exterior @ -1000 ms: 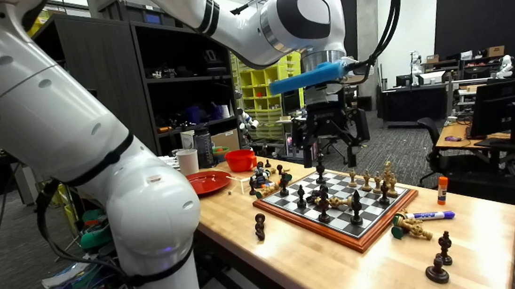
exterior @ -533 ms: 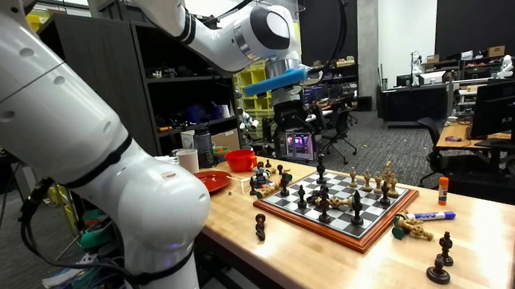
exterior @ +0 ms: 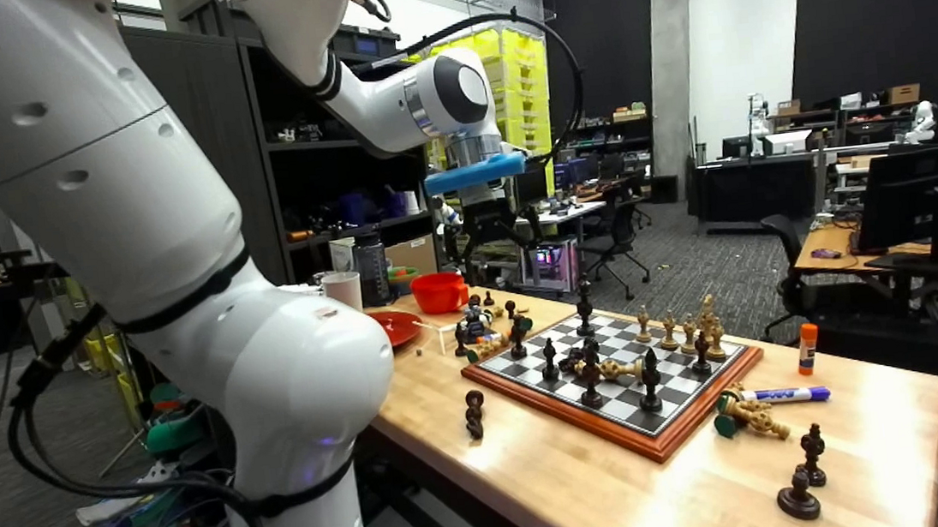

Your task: Move the black chess piece one space to the right

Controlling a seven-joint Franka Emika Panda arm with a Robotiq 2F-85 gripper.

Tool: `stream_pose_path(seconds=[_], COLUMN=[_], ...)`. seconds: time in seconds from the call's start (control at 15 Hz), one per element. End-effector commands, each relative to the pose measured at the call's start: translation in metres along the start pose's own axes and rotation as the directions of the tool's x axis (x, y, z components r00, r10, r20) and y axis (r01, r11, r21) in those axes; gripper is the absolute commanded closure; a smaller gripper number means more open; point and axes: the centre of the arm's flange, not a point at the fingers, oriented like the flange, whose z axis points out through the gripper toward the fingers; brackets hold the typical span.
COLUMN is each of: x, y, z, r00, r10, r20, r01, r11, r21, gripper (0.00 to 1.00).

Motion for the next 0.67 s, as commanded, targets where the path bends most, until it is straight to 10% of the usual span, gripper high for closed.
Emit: stream_pose_path(seconds=[0.0, 0.6], x=[0.037, 0.073], y=[-0.007, -0.001], z=[-0.006, 0.009], r00=[0.995, 0.991], r10=[-0.064, -0.059], r20=[-0.074, -0.123], r01=[0.069, 0.068], r11=[0.995, 0.995], r21=[0.07, 0.069], gripper=[0.0, 0.0])
